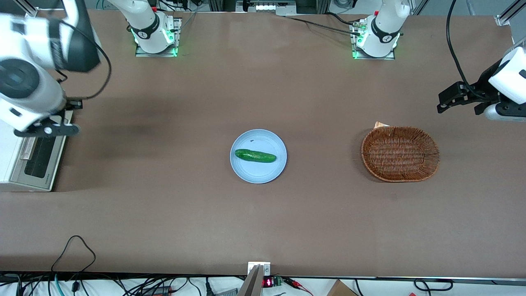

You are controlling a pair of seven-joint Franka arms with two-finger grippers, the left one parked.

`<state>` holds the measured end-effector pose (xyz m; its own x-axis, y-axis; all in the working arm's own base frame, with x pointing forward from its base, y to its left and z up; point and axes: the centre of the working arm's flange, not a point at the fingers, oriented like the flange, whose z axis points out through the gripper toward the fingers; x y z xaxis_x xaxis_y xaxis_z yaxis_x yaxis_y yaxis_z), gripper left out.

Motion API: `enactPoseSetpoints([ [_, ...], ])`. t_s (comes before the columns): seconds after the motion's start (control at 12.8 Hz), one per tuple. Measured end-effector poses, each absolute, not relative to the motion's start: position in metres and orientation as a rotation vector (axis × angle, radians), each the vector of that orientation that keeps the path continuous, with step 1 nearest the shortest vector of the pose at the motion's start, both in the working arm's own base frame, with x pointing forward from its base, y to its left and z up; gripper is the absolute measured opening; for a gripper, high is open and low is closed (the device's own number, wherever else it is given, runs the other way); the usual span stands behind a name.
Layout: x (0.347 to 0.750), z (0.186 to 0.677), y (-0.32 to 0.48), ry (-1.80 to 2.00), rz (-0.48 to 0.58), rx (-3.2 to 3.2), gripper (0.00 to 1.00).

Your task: Open oven door with right arm only

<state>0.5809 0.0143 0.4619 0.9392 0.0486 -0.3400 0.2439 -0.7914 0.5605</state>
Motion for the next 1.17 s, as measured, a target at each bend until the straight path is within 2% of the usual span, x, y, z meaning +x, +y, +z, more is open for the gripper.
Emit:
enactPoseSetpoints([
  [0.23,0.597,0.403,-0.004,0.165,-0.322,2.261,0.01],
  [0.55,0.594,0.328,-0.06,0.146,-0.178,2.091,0.01],
  [0.86,0.596,0.288,-0.082,0.133,-0.083,1.949,0.01],
  [1.17,0.596,0.273,-0.088,0.106,-0.043,1.913,0.01],
])
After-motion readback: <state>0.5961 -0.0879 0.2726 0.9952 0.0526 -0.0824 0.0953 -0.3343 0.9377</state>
